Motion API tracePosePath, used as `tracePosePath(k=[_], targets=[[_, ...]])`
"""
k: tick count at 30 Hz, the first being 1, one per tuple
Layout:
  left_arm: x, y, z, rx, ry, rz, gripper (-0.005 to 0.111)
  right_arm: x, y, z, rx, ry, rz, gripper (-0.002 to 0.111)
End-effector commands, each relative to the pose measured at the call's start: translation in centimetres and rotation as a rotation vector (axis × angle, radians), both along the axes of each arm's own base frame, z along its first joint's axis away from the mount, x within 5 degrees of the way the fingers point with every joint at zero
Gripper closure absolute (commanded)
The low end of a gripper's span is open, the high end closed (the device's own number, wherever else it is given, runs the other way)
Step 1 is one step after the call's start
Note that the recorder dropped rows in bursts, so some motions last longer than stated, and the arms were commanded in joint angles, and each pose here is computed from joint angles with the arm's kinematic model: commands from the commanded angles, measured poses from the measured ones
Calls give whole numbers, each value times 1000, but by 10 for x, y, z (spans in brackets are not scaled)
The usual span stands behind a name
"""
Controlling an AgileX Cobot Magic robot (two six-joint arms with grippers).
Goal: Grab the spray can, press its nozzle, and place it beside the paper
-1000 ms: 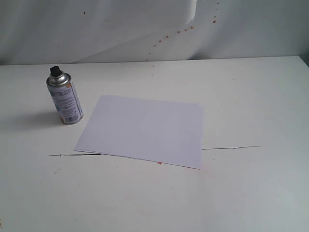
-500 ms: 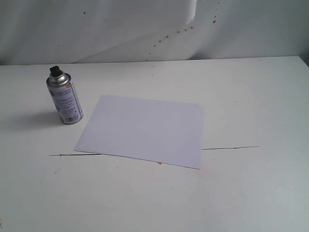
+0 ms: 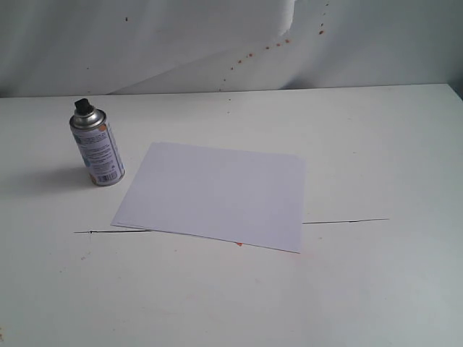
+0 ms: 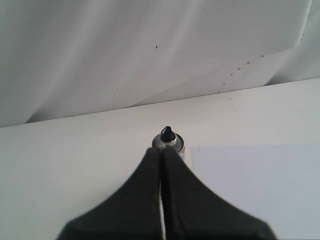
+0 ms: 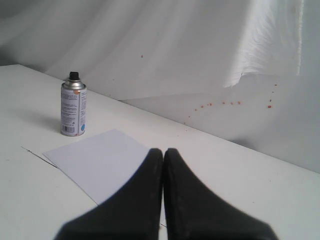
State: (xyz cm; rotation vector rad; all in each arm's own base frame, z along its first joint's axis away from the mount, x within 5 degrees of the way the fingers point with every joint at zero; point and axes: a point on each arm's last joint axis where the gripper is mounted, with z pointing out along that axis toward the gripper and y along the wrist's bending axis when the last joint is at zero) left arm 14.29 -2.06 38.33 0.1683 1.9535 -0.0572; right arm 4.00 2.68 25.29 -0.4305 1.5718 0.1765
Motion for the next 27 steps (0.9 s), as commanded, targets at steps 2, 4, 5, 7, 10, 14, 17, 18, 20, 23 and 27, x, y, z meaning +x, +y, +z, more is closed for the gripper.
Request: tracePosePath(k=[2, 4, 5, 7, 10, 14, 17, 18, 20, 23, 27], targets=[[0, 3, 6, 38, -63, 15, 107, 0, 0, -2, 2, 5, 5, 108], [1, 3, 9, 56, -94, 16, 107, 0, 0, -2, 2, 5, 5, 108], [1, 4, 10, 60, -106, 16, 107, 0, 0, -2, 2, 5, 5, 108], [1, 7, 12, 69, -133, 38, 107, 0, 0, -2, 2, 5, 5, 108], [-6, 16, 12, 22, -147, 110, 107, 0, 0, -2, 2, 5, 5, 108], [-24, 29, 0, -51, -170, 226, 107, 0, 0, -2, 2, 5, 5, 108], [-31, 30, -12, -70, -196, 239, 107, 0, 0, -2, 2, 5, 5, 108], [-31, 30, -15, -70, -189, 239, 107, 0, 0, -2, 2, 5, 5, 108], [-30, 29, -17, -71, -192, 238, 107, 0, 0, -2, 2, 5, 5, 108], [-30, 29, -17, -75, -192, 238, 107, 0, 0, -2, 2, 5, 5, 108], [-30, 28, -19, -109, -182, 234, 107, 0, 0, -2, 2, 5, 5, 108]])
